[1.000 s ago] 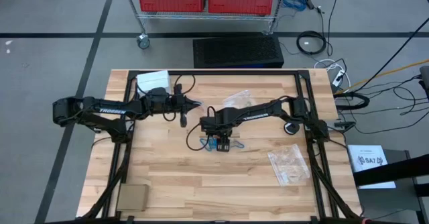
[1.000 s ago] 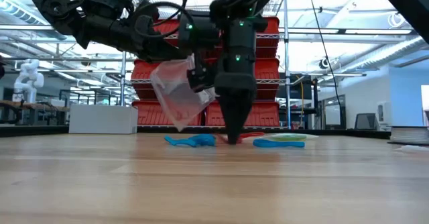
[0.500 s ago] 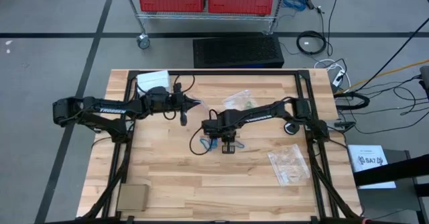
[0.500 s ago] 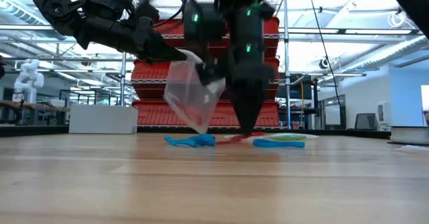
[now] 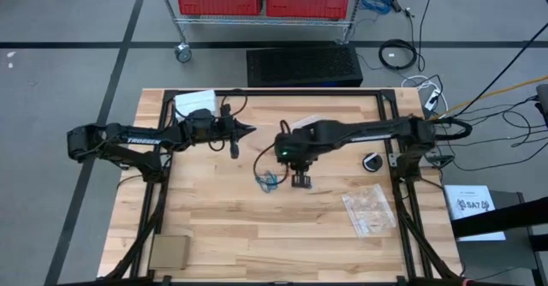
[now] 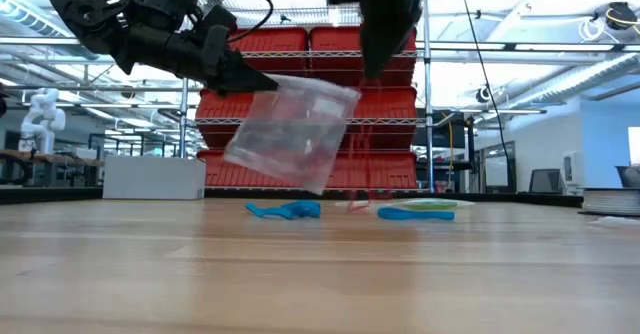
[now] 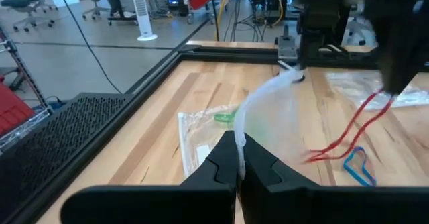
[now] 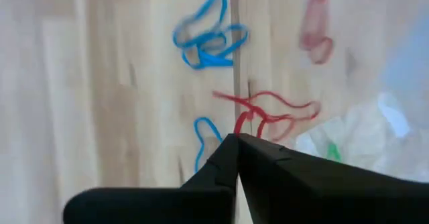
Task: Sort rubber bands
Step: Put the red rubber band into the top left transparent zip lock bag
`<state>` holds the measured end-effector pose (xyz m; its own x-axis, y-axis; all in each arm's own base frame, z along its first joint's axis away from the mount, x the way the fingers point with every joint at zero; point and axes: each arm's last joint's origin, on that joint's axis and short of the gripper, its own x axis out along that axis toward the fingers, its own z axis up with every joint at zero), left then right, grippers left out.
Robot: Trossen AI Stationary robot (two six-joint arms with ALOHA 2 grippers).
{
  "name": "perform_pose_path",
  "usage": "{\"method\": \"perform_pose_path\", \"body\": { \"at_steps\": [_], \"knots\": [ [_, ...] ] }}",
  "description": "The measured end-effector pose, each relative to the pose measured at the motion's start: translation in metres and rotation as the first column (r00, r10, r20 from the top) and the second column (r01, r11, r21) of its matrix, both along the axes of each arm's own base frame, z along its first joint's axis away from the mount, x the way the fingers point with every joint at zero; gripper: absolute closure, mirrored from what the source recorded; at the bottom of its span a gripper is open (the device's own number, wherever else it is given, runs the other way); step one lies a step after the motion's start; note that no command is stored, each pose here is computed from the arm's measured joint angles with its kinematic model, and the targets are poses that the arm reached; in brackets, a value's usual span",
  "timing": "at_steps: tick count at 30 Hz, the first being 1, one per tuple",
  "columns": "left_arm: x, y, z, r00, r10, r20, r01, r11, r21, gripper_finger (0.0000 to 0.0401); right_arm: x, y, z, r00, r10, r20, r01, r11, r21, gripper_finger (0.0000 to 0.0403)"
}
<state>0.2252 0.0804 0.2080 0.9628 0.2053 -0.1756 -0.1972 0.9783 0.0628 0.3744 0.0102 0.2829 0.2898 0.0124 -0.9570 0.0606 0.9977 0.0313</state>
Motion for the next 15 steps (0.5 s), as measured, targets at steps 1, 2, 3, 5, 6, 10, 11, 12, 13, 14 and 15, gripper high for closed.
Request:
{"method": "perform_pose_path", "body": {
  "at_steps": [1, 2, 3, 5, 6, 10, 11, 12, 13, 14, 15],
  "knots": [
    [0.0, 0.0, 0.0, 1.0, 0.002, 0.003, -0.002, 1.0, -0.004, 0.0399, -0.004, 0.0, 0.009, 1.0, -0.009, 0.027, 0.009, 1.0, 0.004, 0.0402],
    [0.0, 0.0, 0.0, 1.0, 0.001, 0.006, -0.001, 1.0, -0.004, 0.0399, -0.009, 0.0, 0.017, 0.999, -0.02, 0.05, 0.019, 1.0, 0.008, 0.0402],
    [0.0, 0.0, 0.001, 1.0, -0.002, 0.012, 0.002, 1.0, -0.002, 0.0399, -0.012, 0.0, 0.024, 0.997, -0.03, 0.073, 0.03, 1.0, 0.011, 0.0402],
    [0.0, 0.0, 0.001, 1.0, -0.01, 0.016, 0.01, 1.0, -0.003, 0.0399, -0.019, 0.0, 0.037, 0.992, -0.049, 0.117, 0.047, 0.999, 0.02, 0.0402],
    [0.0, 0.0, 0.001, 1.0, -0.012, 0.016, 0.012, 1.0, -0.003, 0.0399, -0.023, 0.0, 0.043, 0.989, -0.059, 0.136, 0.056, 0.998, 0.025, 0.0402],
    [0.0, 0.0, 0.001, 1.0, -0.013, 0.016, 0.013, 1.0, -0.003, 0.0399, -0.038, -0.001, 0.064, 0.976, -0.087, 0.2, 0.079, 0.996, 0.05, 0.0402],
    [0.0, 0.0, 0.001, 1.0, -0.015, 0.016, 0.015, 1.0, -0.004, 0.0399, -0.042, -0.001, 0.069, 0.972, -0.095, 0.215, 0.085, 0.995, 0.056, 0.0403],
    [0.0, 0.0, 0.001, 1.0, -0.015, 0.016, 0.015, 1.0, -0.004, 0.0399, -0.045, -0.001, 0.073, 0.968, -0.1, 0.229, 0.088, 0.994, 0.06, 0.0403],
    [0.0, 0.0, 0.001, 1.0, -0.015, 0.016, 0.015, 1.0, -0.004, 0.0399, -0.048, -0.001, 0.077, 0.963, -0.102, 0.25, 0.089, 0.994, 0.063, 0.0403],
    [0.0, 0.0, 0.001, 1.0, -0.015, 0.016, 0.015, 1.0, -0.004, 0.0399, -0.05, -0.001, 0.083, 0.955, -0.102, 0.28, 0.087, 0.994, 0.067, 0.0403],
    [0.0, 0.0, 0.001, 1.0, -0.016, 0.016, 0.016, 1.0, -0.004, 0.0399, -0.051, -0.001, 0.087, 0.945, -0.102, 0.31, 0.084, 0.994, 0.07, 0.0403]
  ]
}}
